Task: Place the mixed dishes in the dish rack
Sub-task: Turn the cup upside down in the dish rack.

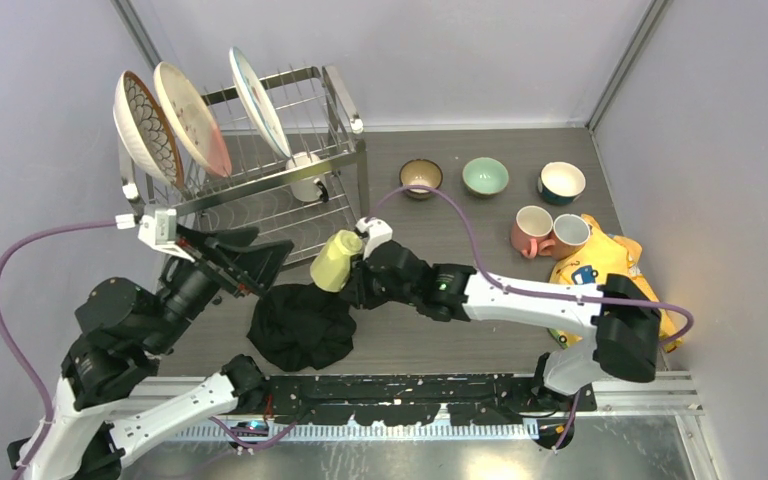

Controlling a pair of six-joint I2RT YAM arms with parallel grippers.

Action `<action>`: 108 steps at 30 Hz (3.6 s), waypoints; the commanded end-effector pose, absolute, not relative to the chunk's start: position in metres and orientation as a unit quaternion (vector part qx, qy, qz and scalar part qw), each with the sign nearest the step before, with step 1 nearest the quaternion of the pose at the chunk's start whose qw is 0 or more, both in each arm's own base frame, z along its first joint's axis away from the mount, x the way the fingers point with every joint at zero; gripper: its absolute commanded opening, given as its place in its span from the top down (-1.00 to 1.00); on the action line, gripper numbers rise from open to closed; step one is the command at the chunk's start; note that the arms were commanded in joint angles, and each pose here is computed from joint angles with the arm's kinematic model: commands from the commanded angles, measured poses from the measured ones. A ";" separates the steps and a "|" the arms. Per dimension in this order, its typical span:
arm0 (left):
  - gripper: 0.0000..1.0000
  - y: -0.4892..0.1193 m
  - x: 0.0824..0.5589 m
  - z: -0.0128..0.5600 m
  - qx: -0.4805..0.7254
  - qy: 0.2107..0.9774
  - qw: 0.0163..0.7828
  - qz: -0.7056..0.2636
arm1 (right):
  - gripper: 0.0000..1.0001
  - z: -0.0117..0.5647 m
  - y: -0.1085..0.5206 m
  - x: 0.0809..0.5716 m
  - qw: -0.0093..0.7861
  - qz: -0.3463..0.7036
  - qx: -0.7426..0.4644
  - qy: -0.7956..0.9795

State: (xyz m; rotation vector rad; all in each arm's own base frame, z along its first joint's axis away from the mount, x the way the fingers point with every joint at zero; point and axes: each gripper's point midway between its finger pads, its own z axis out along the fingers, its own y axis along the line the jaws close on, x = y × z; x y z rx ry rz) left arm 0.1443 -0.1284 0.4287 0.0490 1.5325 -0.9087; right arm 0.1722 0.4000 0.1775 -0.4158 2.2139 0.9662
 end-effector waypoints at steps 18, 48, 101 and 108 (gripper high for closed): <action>-0.99 -0.075 0.129 0.449 -0.007 0.643 0.674 -0.364 | 0.99 0.183 0.485 0.269 0.486 0.224 -0.226 0.814; -0.99 -0.063 0.126 0.446 -0.031 0.636 0.677 -0.369 | 0.99 0.198 0.562 0.315 0.555 0.294 -0.127 0.768; -0.99 -0.043 0.120 0.447 -0.059 0.619 0.692 -0.367 | 0.79 0.150 0.574 0.398 0.608 0.174 -0.134 0.763; -0.99 -0.046 0.120 0.445 -0.055 0.622 0.689 -0.369 | 0.81 0.143 0.574 0.417 0.630 0.149 -0.140 0.749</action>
